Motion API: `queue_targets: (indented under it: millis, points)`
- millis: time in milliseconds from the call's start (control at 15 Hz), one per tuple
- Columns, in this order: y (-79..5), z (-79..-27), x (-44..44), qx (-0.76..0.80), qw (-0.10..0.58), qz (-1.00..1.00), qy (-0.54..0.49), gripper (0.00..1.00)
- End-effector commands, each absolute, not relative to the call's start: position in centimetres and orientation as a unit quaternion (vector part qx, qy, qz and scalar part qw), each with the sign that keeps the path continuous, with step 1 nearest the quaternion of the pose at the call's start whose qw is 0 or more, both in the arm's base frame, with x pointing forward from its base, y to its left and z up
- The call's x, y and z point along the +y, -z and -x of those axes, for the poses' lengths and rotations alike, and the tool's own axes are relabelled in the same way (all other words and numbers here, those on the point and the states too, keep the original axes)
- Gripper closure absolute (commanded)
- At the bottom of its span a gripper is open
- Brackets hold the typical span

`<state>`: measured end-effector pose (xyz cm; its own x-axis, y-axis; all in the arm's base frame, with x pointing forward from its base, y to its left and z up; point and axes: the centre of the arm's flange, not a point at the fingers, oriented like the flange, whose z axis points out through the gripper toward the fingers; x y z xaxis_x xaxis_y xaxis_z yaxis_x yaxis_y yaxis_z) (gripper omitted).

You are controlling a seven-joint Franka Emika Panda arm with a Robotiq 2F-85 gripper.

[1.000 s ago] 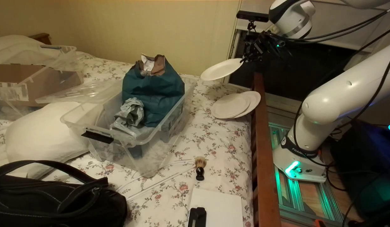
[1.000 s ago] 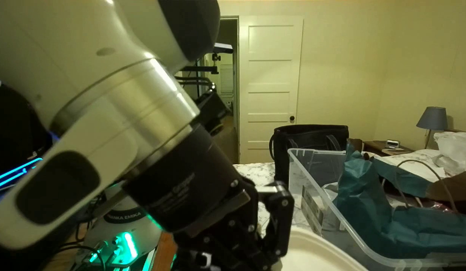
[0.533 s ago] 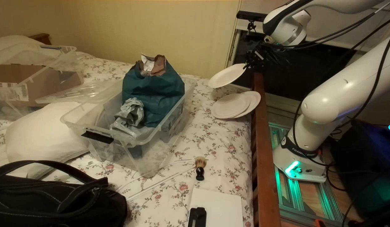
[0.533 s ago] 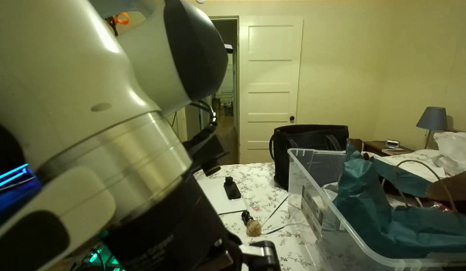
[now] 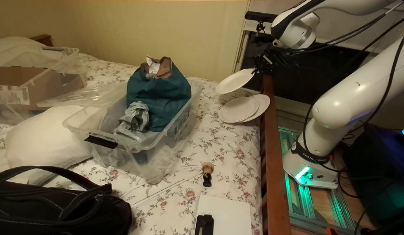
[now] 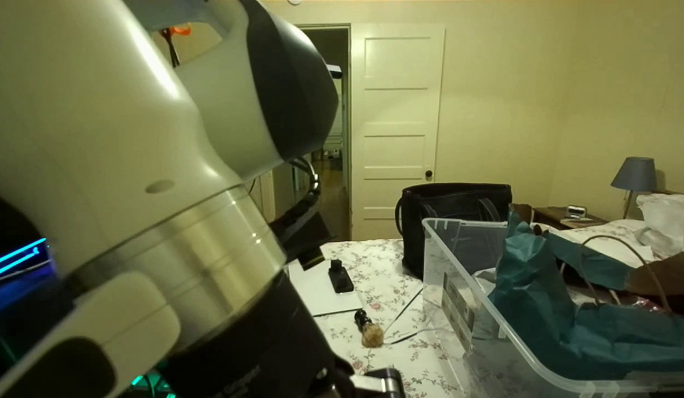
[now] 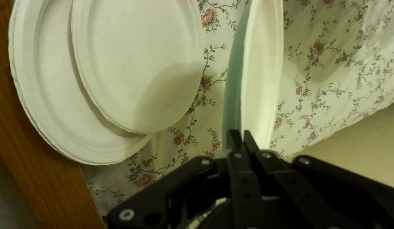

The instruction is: Remove the white plate from the clear container and put it on the other white plates

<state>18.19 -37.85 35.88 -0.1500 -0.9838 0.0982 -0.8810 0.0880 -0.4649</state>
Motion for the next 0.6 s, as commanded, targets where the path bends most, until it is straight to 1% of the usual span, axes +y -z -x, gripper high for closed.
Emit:
queue_targets:
  millis: [0, 533]
  points:
    - [-34.2, -17.9, -37.3, 0.734, 0.105, 0.64, 0.202, 0.99]
    - [-30.3, -18.7, -35.5, 0.742, 0.084, 0.633, 0.207, 0.99]
